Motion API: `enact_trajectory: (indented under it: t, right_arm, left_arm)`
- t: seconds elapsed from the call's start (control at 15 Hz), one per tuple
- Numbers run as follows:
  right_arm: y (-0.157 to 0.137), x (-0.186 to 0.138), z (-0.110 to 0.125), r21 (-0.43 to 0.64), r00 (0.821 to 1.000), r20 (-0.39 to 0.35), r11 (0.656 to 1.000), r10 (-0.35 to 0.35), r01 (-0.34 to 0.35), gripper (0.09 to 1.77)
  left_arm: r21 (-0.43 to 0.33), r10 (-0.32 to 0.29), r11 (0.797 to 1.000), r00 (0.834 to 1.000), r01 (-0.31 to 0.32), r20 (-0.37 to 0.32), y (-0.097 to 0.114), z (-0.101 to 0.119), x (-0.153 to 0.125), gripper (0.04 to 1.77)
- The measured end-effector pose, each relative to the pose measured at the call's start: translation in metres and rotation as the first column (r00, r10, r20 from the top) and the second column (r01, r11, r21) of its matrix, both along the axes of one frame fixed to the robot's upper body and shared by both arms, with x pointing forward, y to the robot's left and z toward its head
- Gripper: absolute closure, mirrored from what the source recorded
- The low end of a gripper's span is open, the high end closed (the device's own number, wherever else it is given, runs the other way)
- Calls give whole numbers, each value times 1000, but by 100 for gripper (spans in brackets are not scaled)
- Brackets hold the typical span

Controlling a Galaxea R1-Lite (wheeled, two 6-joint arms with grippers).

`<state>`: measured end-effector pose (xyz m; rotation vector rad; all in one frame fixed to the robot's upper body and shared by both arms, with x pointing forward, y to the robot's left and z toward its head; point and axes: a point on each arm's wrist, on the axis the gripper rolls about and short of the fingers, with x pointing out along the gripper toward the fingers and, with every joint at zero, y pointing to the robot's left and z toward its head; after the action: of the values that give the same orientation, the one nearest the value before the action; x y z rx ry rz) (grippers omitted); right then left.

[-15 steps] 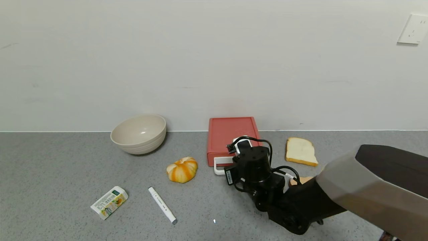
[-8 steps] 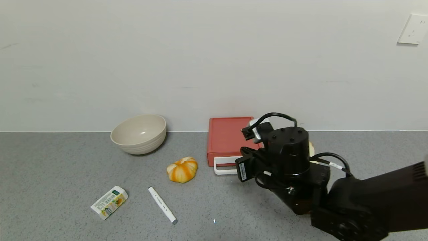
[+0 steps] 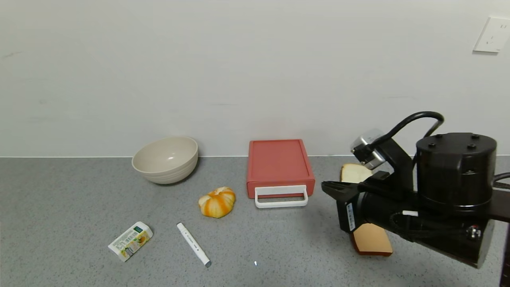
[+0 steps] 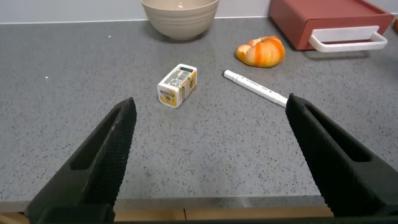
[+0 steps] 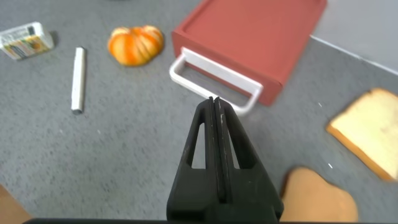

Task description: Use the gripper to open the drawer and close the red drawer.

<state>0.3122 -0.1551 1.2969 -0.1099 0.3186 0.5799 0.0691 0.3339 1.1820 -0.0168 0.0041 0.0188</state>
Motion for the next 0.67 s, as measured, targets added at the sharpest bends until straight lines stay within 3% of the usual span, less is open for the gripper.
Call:
enact_trajectory:
  t: [0.13, 0.33, 0.6, 0.67]
  right_arm:
    - [-19, -6, 5, -19, 999, -20, 999, -35, 35, 174]
    - [-39, -14, 8, -9, 999, -26, 1000, -23, 23, 174]
    - [-61, -28, 7, 4, 998, -26, 998, -56, 56, 174]
    - [-66, -32, 7, 7, 998, -23, 998, -64, 64, 156]
  left_arm:
    - [0, 0, 1000, 1000, 0, 0, 0, 0, 0, 8]
    - [-1, 0, 1000, 1000, 0, 0, 0, 0, 0, 8]
    - [0, 1, 1000, 1000, -1, 0, 0, 0, 0, 8]
    - [0, 1, 1000, 1000, -1, 0, 0, 0, 0, 8]
